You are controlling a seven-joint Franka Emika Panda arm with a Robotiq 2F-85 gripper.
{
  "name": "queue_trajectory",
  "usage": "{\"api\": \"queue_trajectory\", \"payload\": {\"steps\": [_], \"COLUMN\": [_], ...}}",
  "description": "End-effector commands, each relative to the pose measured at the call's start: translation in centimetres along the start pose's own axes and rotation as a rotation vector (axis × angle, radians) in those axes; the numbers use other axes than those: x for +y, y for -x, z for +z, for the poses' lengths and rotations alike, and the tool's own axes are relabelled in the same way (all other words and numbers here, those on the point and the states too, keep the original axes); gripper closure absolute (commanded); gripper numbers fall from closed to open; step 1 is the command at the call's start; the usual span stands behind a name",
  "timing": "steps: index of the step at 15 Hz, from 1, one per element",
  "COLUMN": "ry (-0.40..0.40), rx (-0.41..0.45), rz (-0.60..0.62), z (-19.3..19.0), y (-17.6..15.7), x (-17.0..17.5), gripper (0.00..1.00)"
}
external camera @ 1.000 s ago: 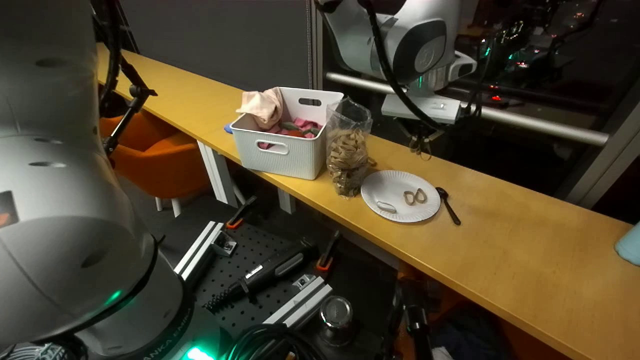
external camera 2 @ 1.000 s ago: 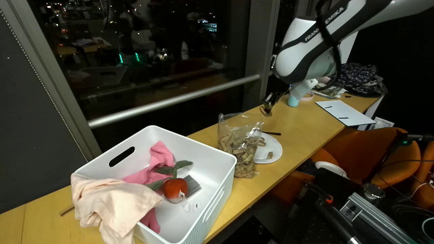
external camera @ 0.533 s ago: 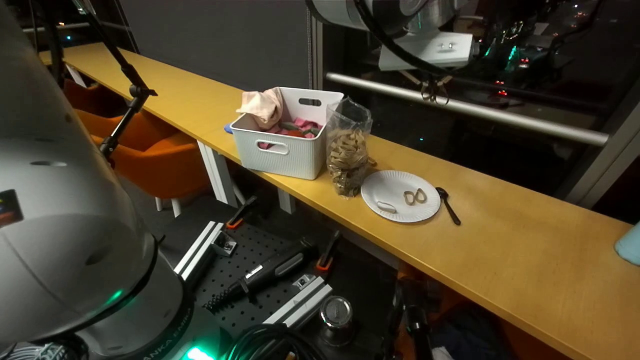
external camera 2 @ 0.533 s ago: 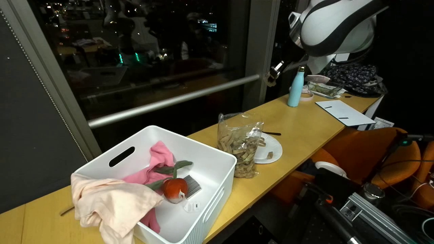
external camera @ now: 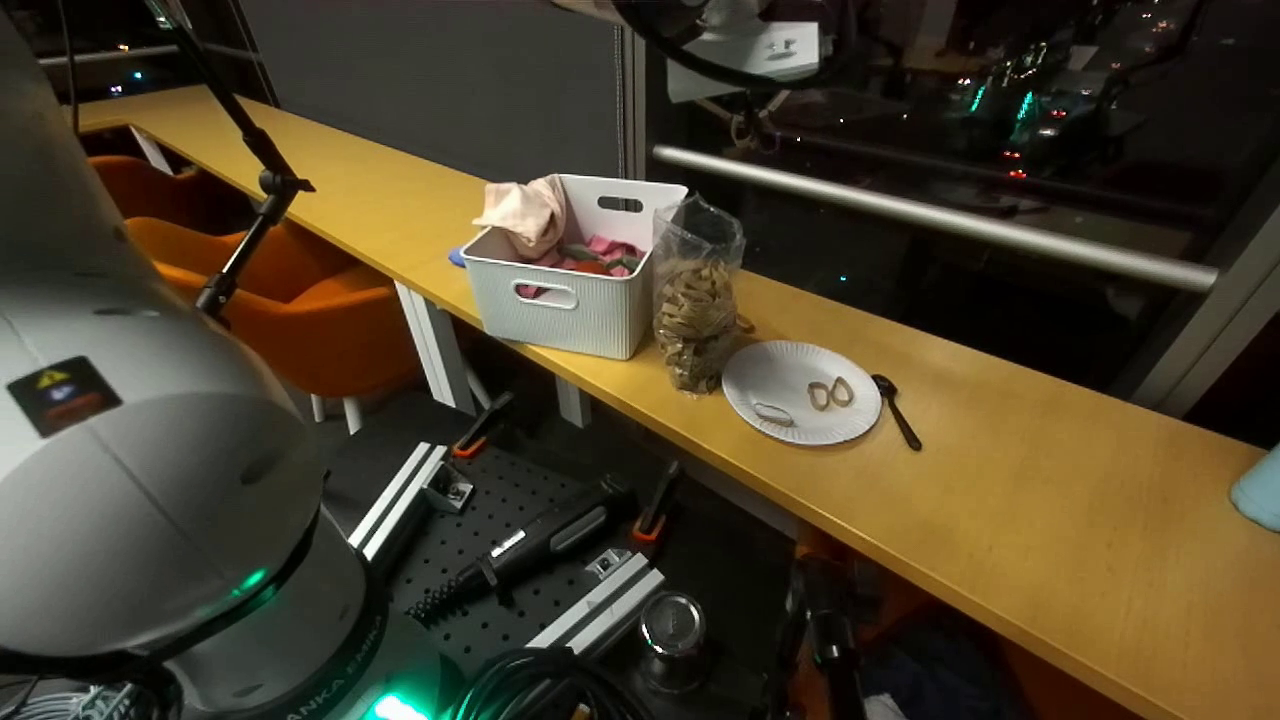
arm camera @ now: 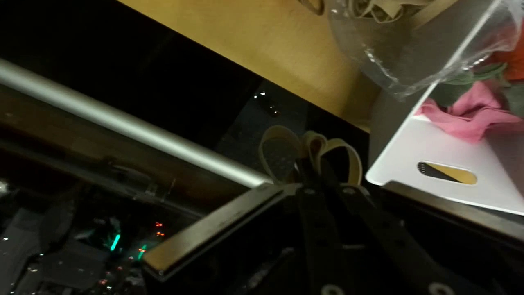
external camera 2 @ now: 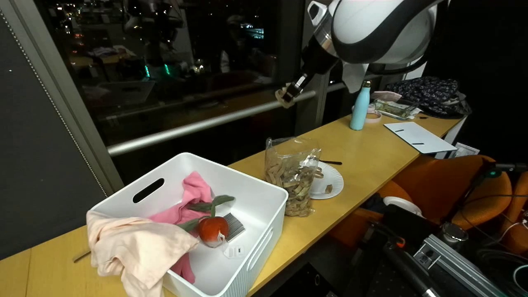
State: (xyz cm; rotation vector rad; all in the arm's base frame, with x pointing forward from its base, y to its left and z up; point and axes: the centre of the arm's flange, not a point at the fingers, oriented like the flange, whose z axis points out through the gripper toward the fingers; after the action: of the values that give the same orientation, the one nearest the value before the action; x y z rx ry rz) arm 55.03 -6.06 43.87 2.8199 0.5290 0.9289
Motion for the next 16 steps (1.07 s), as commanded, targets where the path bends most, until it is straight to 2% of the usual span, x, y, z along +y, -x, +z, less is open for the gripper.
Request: {"api": "queue_trajectory", "payload": {"steps": [1,6,11,16], "ry": [-0.076,-0.116,-0.157,-0.111], "rx": [0.015,-0.037,-0.101,-0.168], "rz": [-0.053,-0.016,-0.054,-0.045], "z": [2.6,4.6,6.1,6.2], "y": [0.1,2.6,3.3,6.1], "x": [-1.4,-1.7,-3.2,-4.5], "gripper": [0.99,0.99,0.99,0.99]}}
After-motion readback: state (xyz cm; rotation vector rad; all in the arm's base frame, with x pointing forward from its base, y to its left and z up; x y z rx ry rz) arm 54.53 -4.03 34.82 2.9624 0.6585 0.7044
